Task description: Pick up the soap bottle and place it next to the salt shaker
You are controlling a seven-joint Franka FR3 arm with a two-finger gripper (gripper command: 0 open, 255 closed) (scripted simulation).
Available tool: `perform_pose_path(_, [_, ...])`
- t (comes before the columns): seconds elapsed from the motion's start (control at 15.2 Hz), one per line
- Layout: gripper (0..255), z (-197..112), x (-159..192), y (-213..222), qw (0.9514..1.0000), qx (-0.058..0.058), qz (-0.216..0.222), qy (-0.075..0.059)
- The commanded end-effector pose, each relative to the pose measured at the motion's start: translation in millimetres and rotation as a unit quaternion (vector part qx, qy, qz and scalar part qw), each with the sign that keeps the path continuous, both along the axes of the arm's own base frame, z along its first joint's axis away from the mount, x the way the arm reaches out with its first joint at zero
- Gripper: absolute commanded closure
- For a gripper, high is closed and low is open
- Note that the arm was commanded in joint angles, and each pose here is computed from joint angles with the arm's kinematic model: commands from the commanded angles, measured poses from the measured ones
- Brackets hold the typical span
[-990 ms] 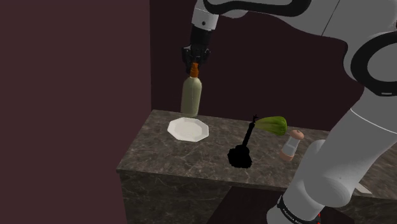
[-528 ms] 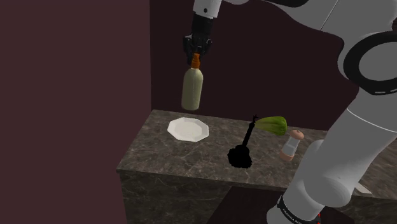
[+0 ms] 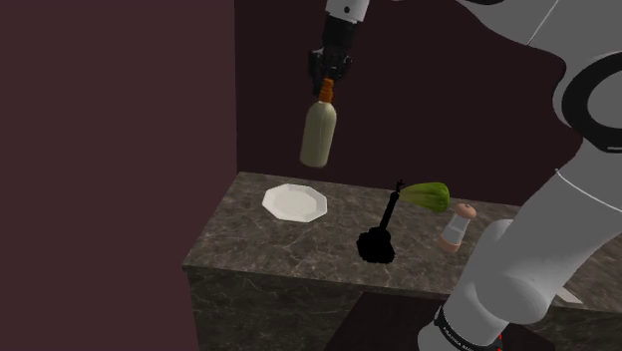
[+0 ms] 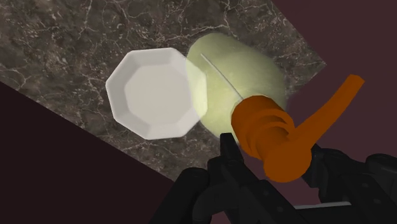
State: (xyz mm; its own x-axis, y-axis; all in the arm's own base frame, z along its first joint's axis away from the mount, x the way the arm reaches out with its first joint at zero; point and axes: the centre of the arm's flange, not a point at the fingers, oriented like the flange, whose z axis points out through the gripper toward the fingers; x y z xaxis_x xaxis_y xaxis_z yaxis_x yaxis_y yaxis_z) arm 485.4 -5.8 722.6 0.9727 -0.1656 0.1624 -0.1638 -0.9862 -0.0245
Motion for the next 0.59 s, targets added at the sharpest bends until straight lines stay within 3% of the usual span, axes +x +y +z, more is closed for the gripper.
perform_pose_path(0.0, [255,0,-21,-20,1.0000,0.000,0.000,0.000])
perform_pose_path(0.53, [255,0,-96,-94,1.0000,0.000,0.000,0.000])
